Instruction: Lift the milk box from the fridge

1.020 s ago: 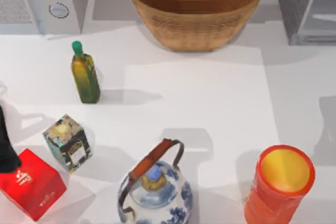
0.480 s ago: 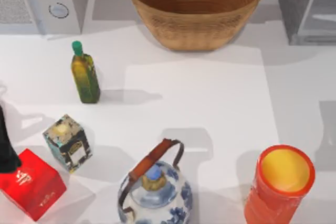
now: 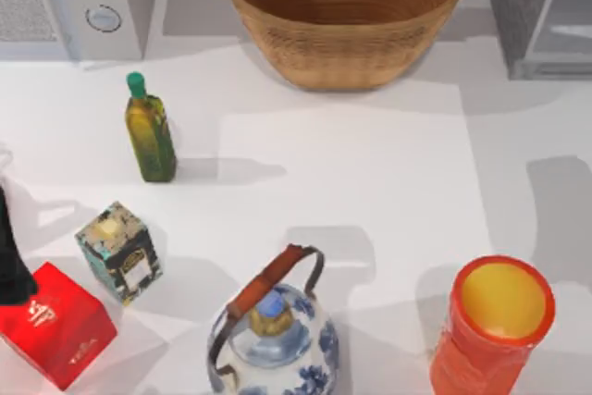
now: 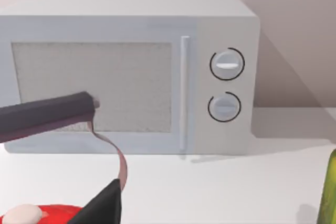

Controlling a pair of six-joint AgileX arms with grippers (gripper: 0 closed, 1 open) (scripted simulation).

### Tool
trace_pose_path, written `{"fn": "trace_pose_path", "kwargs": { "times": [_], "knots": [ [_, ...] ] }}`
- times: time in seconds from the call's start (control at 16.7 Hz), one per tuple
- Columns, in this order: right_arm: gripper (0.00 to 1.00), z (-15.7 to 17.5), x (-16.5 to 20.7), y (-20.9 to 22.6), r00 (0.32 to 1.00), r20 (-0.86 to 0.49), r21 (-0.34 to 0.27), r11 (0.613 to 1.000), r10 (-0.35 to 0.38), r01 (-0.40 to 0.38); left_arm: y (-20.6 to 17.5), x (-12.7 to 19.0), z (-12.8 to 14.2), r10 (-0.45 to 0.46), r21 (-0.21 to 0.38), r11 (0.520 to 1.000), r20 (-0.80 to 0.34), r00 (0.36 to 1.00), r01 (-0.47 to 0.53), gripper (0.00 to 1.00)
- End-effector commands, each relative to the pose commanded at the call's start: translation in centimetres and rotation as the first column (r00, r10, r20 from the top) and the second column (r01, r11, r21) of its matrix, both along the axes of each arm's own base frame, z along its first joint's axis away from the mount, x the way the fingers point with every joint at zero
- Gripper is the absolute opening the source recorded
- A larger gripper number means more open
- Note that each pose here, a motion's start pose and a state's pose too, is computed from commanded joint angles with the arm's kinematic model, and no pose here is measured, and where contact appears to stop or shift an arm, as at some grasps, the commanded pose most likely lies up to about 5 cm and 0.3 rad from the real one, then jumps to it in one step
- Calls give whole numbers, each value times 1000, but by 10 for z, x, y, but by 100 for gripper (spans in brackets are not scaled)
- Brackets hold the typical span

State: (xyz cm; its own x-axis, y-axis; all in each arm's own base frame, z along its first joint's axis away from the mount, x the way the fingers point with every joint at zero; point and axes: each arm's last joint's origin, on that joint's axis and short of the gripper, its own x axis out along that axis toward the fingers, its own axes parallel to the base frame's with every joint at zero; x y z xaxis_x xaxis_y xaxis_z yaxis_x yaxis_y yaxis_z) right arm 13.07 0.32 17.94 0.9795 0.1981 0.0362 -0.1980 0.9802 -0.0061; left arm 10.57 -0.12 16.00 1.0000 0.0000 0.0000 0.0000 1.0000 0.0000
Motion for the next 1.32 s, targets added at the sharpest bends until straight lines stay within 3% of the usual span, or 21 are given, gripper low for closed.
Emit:
{"fn": "trace_pose_path", "kwargs": {
  "times": [0.3,0.72,0.96,1.32],
  "knots": [
    [0,-3,41,4,977,-21,-4,977,212,-212,0,0,0,0,0,1000,0,1000,0,100],
    [0,-39,84,5,890,-47,5,891,454,-454,0,0,0,0,0,1000,0,1000,0,100],
    [0,-52,92,6,851,-38,0,851,524,-524,0,0,0,0,0,1000,0,1000,0,100],
    [0,-54,91,7,844,-41,4,845,535,-535,0,0,0,0,0,1000,0,1000,0,100]
  ]
}}
